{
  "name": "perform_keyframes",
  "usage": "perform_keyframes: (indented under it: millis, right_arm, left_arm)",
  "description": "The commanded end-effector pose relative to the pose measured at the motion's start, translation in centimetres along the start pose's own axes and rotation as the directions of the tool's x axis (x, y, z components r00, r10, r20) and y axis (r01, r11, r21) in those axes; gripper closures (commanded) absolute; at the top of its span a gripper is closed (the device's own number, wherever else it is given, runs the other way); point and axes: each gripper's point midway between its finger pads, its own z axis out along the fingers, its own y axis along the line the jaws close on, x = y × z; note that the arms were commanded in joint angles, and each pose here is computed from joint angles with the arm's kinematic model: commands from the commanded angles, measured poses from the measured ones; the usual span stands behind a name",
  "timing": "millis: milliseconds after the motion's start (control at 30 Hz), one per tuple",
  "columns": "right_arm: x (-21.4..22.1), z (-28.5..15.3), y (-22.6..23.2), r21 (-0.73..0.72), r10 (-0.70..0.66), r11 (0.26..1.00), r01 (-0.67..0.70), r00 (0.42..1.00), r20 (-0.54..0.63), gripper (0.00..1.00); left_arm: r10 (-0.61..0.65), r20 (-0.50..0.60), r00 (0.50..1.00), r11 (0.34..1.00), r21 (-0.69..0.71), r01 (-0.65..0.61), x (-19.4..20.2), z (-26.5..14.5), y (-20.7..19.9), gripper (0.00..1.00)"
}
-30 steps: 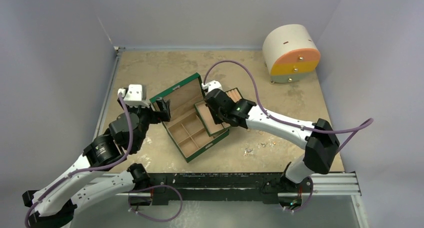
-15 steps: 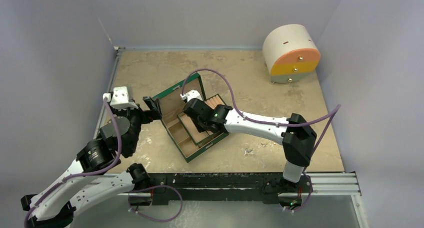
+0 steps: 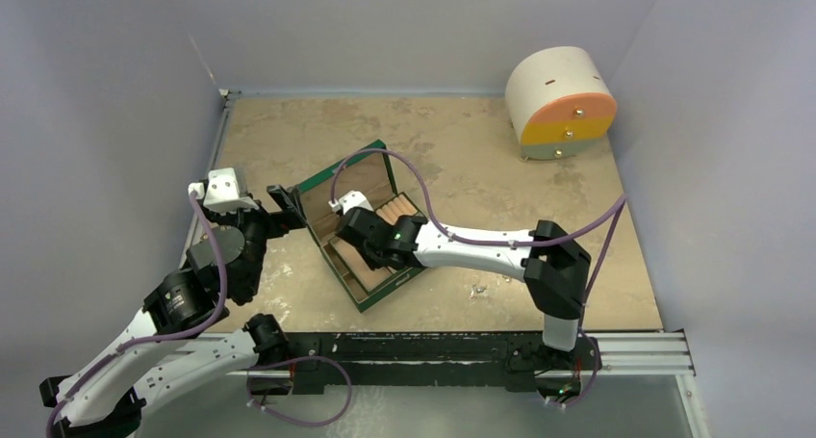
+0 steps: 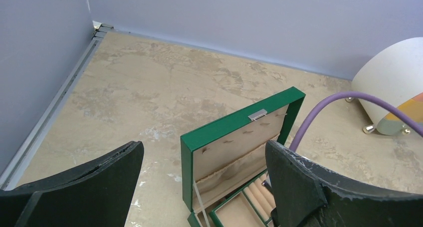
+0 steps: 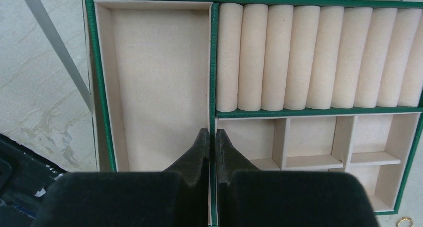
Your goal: Organize the mixed jewelry
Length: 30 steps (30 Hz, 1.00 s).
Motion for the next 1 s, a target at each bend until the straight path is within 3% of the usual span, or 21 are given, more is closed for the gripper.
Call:
perform_keyframes:
  millis: [0,433,967]
  right_arm:
    - [-2.6,-0.6,1.2,0.000,0.018,1.000,-0.018,0.997,0.076,1.00]
    - [-2.7,0.3,1.3,0.052,0.059,0.997,-0.063,0.995,0.078,1.00]
    - [-1.6,0.8,3.2,0.010,0.052,0.999,-0.052,0.998,0.038,1.00]
  left_arm:
    - [-0.029,0.015,0.999,1.000,-0.011,0.029,-0.5,-0.1,0.2,0.08]
    - [-0.030,0.014,0.999,0.999,-0.010,0.030,-0.4,-0.1,0.1,0.08]
    - [-0.032,0.015,0.999,0.999,-0.008,0.032,-0.5,-0.1,0.1,0.08]
